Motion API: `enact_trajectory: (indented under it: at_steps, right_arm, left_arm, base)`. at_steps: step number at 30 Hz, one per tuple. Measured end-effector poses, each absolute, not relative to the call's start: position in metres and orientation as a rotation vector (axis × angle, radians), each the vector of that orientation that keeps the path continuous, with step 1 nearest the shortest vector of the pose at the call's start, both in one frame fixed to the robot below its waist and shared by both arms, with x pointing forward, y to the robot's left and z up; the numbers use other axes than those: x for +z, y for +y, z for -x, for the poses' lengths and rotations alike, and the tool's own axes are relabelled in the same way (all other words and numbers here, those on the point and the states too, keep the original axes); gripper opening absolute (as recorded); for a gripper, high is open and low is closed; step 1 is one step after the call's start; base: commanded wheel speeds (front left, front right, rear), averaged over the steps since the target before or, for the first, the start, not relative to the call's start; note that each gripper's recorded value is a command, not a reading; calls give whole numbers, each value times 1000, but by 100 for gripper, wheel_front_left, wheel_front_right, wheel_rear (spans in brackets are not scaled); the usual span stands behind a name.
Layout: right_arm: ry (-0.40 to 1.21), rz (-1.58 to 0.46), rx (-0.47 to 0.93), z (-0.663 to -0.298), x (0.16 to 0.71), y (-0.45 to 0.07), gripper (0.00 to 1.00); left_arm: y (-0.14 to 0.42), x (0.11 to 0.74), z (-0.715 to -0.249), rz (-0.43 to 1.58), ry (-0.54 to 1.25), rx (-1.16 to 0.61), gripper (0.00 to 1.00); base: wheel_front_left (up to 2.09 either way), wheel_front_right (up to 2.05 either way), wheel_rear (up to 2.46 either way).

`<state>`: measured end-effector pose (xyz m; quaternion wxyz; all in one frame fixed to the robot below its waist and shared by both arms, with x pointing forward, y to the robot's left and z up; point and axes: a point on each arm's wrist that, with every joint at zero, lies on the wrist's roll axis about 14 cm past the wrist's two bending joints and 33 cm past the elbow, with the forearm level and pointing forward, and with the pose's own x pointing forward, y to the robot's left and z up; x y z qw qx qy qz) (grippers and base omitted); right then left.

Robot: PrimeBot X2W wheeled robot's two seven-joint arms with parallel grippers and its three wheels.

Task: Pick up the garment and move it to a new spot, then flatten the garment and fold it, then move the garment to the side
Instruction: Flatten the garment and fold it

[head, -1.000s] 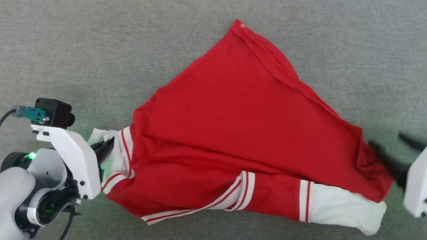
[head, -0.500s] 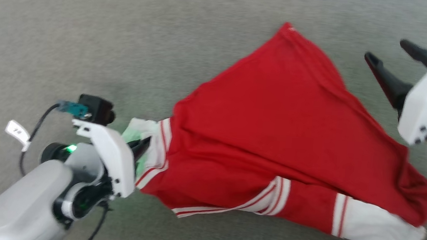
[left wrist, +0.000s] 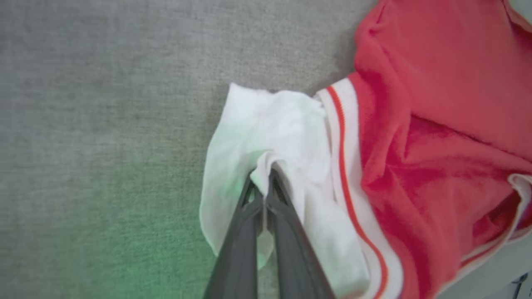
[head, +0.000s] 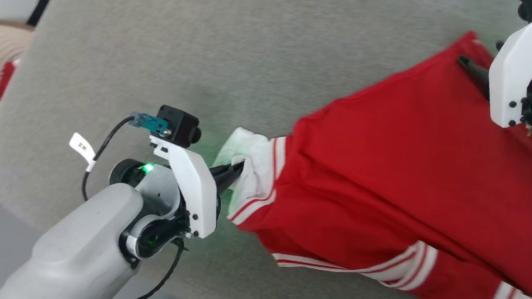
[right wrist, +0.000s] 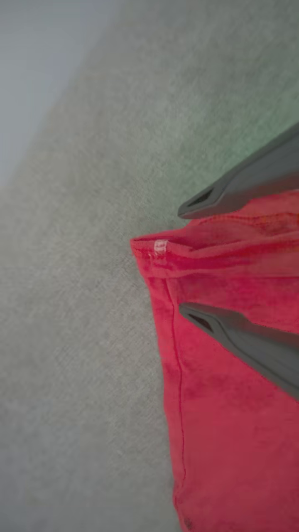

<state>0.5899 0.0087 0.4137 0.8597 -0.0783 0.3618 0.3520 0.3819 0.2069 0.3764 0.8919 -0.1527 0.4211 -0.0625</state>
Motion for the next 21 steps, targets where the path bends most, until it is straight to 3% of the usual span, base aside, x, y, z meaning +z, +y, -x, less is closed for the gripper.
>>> enact_trajectory:
  at_steps: [6,12,13,14,21]
  right_arm:
    - [964,276,772,-580,366,19,100]
    - [1071,328,762,-579,356,16,100]
    - [1079,340,762,-578,355,15,67]
    - [1083,351,762,-578,355,15,0]
    - [972,308,743,-590,373,8,0]
  left_arm:
    - [217,367,-376,334,888,-88,0]
    - [222,364,-377,333,895,-76,0]
    - [223,363,-377,335,896,-75,0]
    - [222,363,-378,337,895,-77,0]
    - [236,373,-395,296,876,-73,0]
  base:
    - [0,0,0]
    - [0,0,0]
    - [0,0,0]
    - [0,0,0]
    - [0,0,0]
